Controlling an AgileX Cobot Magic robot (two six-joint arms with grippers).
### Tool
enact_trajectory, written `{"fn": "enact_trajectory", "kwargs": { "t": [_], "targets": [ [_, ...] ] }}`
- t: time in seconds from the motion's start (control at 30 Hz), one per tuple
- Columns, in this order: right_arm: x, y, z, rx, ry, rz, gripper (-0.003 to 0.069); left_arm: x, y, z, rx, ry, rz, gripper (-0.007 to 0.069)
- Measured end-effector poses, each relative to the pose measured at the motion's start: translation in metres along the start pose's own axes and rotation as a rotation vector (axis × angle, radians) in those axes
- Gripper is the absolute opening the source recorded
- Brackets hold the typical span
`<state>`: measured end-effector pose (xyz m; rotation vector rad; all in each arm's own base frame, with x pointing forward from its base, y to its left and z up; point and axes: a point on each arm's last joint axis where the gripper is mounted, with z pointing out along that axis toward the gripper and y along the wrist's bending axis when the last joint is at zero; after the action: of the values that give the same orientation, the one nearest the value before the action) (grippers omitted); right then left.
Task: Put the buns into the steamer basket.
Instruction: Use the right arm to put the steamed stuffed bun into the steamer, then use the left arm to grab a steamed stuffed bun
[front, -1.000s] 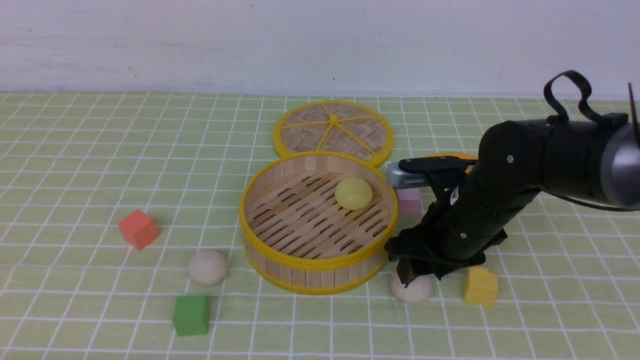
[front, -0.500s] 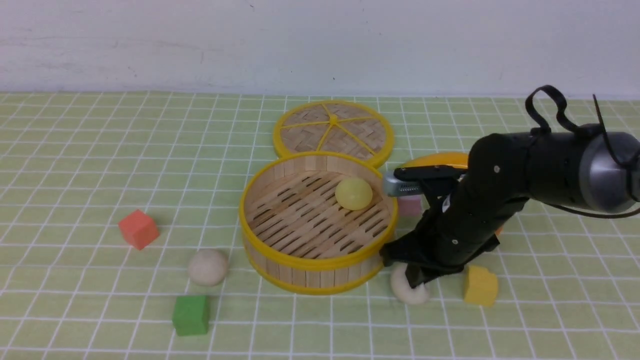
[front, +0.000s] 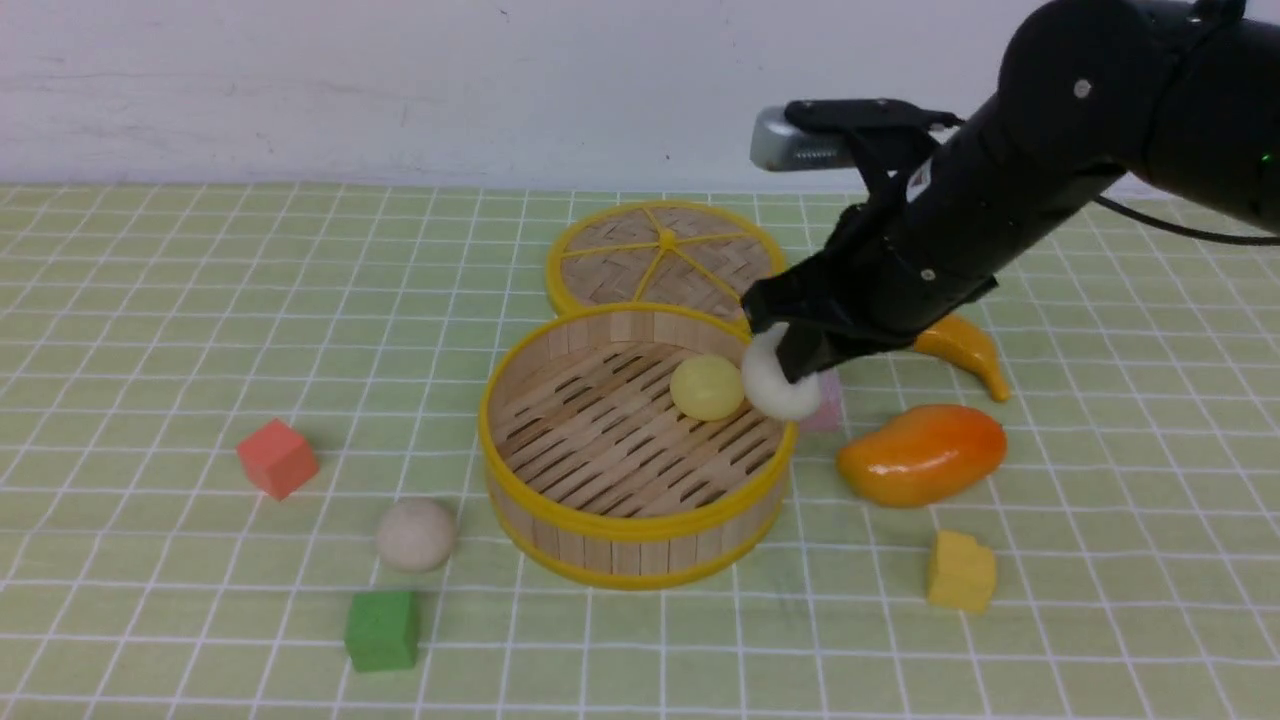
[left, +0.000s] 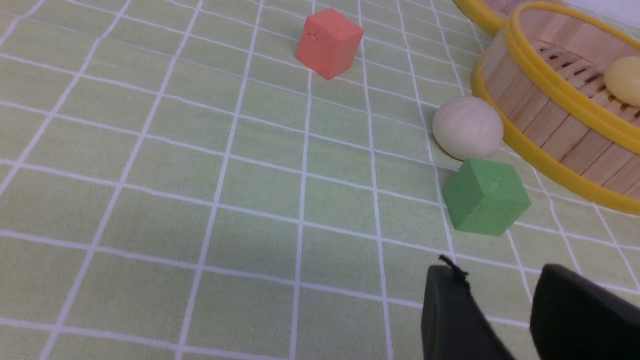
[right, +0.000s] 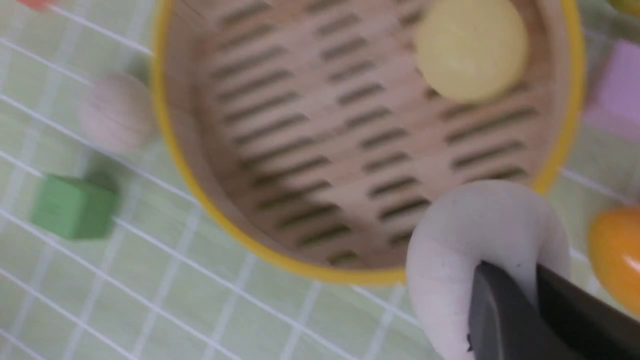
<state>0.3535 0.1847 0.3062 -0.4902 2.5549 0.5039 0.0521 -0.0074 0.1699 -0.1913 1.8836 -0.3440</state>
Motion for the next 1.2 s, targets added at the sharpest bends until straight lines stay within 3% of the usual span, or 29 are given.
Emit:
{"fn": "enact_trajectory", "kwargs": {
  "t": [0.37, 0.47, 0.67, 0.7, 0.8, 0.97, 1.1, 1.2],
  "targets": [
    [0.01, -0.021, 0.095, -0.016, 0.081, 0.057, 0.0036, 0.0, 0.0, 0.0, 0.0, 0.0, 0.0, 0.0238],
    [0.01, -0.024, 0.101, -0.009, 0.07, 0.072, 0.0097, 0.0, 0.0, 0.0, 0.0, 0.0, 0.0, 0.0238],
    [0.008, -0.023, 0.097, -0.009, 0.058, 0.097, 0.0324, 0.0, 0.0, 0.0, 0.0, 0.0, 0.0, 0.0238],
    [0.007, -0.022, 0.096, -0.01, 0.056, 0.096, 0.033, 0.0, 0.0, 0.0, 0.0, 0.0, 0.0, 0.0238],
    [0.003, -0.016, 0.076, -0.02, 0.036, 0.085, 0.0417, 0.0, 0.0, 0.0, 0.0, 0.0, 0.0, 0.0238],
    [-0.005, -0.003, 0.022, -0.022, -0.038, 0.03, 0.0444, 0.0, 0.0, 0.0, 0.0, 0.0, 0.0, 0.0238],
    [-0.006, 0.008, -0.072, 0.03, -0.176, -0.052, 0.0391, 0.0, 0.0, 0.0, 0.0, 0.0, 0.0, 0.0238],
    [0.006, 0.01, -0.143, 0.109, -0.294, -0.07, 0.0298, 0.0, 0.0, 0.0, 0.0, 0.0, 0.0, 0.0238]
  ]
}}
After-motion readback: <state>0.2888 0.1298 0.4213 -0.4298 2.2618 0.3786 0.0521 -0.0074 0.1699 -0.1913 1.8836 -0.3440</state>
